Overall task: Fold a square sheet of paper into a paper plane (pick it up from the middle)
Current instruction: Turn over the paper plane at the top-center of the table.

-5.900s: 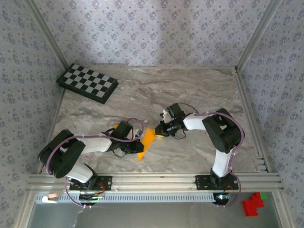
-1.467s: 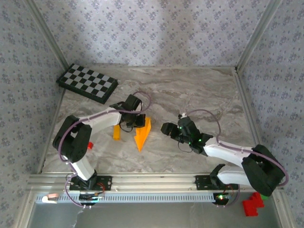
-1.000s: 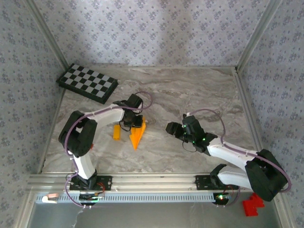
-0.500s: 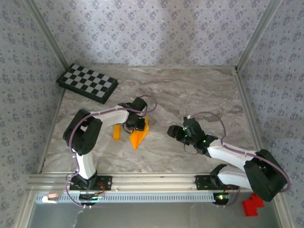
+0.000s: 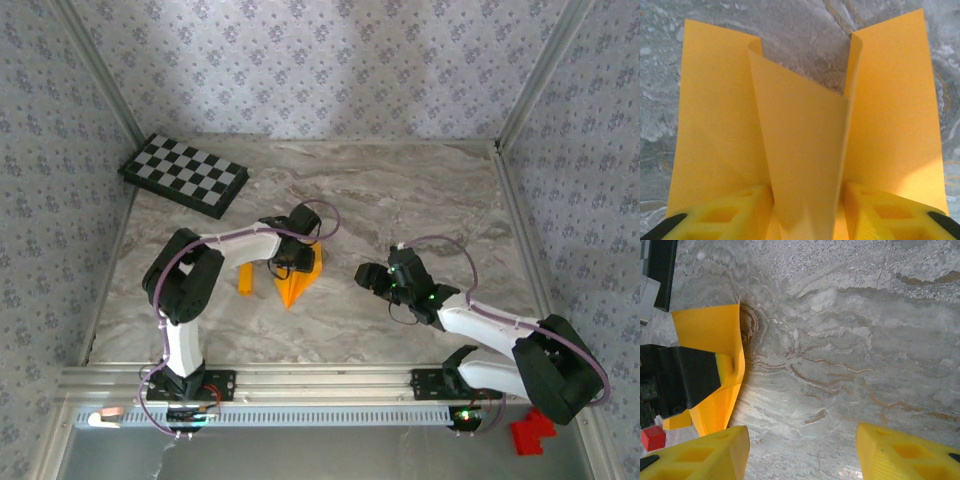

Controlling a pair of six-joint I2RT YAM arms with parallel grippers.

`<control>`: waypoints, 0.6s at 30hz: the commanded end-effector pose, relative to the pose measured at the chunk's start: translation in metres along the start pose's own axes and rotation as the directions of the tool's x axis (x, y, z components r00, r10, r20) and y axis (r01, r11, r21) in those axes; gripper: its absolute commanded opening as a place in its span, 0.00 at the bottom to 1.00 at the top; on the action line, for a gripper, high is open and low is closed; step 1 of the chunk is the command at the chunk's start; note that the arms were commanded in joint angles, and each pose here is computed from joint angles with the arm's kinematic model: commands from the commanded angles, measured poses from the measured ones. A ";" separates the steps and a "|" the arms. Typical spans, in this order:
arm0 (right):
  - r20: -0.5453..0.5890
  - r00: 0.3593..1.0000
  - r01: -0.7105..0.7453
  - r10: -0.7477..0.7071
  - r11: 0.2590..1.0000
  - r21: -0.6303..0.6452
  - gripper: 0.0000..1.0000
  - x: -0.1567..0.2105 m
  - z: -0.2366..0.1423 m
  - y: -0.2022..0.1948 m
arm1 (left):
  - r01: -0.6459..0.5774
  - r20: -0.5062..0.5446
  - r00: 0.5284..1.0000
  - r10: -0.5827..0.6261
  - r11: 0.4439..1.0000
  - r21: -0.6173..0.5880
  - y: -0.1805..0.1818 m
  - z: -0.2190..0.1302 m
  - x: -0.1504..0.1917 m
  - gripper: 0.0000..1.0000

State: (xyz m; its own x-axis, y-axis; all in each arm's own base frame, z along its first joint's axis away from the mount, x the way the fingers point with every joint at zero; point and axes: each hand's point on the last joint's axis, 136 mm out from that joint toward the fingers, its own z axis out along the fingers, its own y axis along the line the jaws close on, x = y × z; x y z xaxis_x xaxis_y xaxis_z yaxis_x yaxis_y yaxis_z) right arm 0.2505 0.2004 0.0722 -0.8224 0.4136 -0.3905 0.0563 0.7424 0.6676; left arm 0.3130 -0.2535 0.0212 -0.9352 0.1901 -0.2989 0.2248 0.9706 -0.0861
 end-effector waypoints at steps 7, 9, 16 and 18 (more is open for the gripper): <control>-0.003 0.998 0.058 -0.058 0.998 0.030 0.60 -0.005 -0.004 0.001 | 0.030 0.014 0.999 -0.029 0.999 -0.032 0.006 -0.002 -0.004 0.55; -0.001 0.998 0.069 -0.069 0.997 0.034 0.61 -0.007 -0.005 0.002 | 0.032 0.032 0.999 -0.031 0.999 -0.029 0.006 -0.009 -0.008 0.56; -0.004 0.992 0.122 -0.122 0.991 0.051 0.63 -0.011 -0.007 0.007 | 0.033 0.076 0.997 -0.033 0.999 0.004 0.001 -0.032 -0.018 0.59; -0.005 0.991 0.137 -0.137 0.989 0.056 0.63 -0.011 -0.007 0.008 | 0.033 0.083 0.996 -0.033 0.999 0.011 0.000 -0.036 -0.019 0.60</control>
State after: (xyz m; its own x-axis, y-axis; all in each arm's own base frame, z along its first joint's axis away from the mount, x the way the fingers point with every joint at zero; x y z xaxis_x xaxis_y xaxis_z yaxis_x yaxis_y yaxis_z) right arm 0.2527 0.1993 0.0785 -0.8338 0.3371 -0.4372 0.0041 0.7956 0.6058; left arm 0.3187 -0.2534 0.0406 -0.9249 0.1628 -0.3436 0.2078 0.9733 -0.0980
